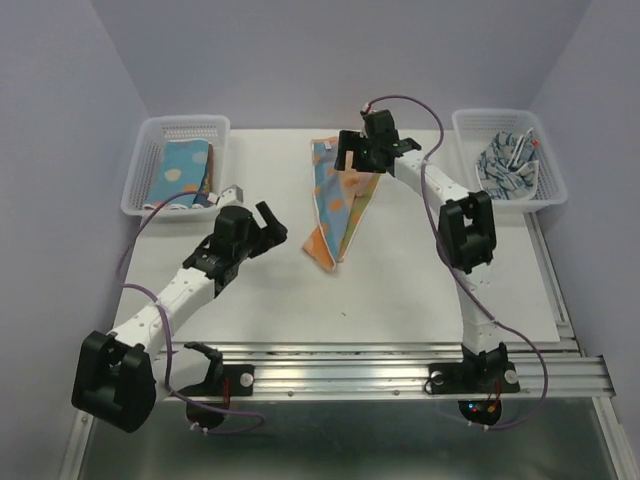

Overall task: Fold and stack the towels
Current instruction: Move the towel to the center of the board, then flatten out the crumpled towel

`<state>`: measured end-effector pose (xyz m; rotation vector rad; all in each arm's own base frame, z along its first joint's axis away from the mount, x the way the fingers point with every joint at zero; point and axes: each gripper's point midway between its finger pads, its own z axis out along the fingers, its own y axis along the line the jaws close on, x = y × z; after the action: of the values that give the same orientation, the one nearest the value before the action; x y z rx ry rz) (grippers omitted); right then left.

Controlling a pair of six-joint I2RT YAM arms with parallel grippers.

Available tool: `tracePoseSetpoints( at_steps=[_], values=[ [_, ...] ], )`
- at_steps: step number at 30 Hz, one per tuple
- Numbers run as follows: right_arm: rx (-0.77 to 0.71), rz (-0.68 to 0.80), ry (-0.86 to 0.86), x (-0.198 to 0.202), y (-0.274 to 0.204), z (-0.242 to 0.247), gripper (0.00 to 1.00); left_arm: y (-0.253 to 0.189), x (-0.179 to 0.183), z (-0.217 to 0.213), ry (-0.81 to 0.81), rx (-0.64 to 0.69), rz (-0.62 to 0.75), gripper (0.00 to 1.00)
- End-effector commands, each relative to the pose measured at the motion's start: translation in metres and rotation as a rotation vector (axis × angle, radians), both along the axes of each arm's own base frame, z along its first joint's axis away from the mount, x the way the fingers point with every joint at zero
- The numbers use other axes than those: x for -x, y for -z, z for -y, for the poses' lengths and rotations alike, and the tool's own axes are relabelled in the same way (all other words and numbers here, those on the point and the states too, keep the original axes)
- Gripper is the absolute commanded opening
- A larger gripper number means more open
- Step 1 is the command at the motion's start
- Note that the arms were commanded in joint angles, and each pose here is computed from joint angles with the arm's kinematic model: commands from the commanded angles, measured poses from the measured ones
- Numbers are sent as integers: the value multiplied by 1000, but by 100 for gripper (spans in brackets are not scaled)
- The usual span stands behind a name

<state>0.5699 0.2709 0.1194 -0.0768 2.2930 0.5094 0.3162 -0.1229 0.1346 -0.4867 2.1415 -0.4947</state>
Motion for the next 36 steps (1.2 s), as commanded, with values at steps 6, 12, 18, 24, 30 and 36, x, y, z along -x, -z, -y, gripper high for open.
tracePoseSetpoints(
  at_steps=[6,12,18,24,30,36],
  values=[
    [-75,150,326,124,-98,85,100,9,54,102,298,-8,-7,99],
    [-129,76,435,224,-48,132,100,16,75,141,371,-107,-20,99],
    [-247,110,452,275,-43,148,100,55,66,148,318,-263,-129,99],
    [-240,125,447,288,-43,155,100,78,53,153,288,-367,-187,91],
    [-201,82,422,288,-27,152,100,85,44,160,292,-415,-206,70],
    [-180,22,347,288,-8,138,100,77,39,156,262,-430,-189,17]
  ],
)
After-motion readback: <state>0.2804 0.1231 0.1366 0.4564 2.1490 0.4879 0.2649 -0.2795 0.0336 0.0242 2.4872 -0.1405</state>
